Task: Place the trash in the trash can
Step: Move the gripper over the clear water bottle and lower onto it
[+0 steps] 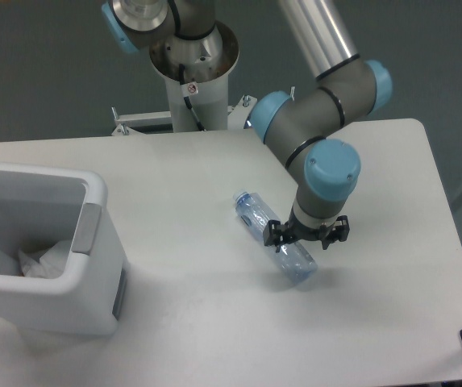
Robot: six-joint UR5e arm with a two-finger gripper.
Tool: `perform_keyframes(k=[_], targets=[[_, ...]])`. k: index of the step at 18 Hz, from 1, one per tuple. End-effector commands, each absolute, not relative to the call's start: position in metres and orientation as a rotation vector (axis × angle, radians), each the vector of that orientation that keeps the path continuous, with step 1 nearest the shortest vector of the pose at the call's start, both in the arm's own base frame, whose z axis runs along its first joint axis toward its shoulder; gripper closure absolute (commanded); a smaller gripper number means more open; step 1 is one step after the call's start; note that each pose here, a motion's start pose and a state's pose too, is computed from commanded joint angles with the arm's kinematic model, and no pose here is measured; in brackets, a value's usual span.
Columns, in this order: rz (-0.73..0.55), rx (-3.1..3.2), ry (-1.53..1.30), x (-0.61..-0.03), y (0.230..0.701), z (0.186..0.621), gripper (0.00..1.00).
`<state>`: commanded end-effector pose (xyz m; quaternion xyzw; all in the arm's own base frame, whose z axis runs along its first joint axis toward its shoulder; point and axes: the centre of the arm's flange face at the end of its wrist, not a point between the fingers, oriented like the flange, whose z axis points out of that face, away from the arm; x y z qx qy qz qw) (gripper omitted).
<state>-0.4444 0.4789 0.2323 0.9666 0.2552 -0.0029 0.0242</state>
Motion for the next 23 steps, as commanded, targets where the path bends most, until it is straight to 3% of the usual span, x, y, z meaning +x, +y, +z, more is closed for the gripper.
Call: perform_keyframes(k=[5, 8, 12, 16, 23], targets=[[-0.119, 2.929, 0.837, -0.447, 0.492, 0.214, 0.0], [-0.117, 2.907, 0.893, -0.447, 0.502, 0.204, 0.01], [-0.114, 2.885, 0.944, -0.443, 0.509, 0.196, 0.24], [-0.112, 2.886, 0.952, -0.443, 0.509, 0.196, 0.38], [-0.111, 2.916, 0.962, -0.448, 0.516, 0.209, 0.41]])
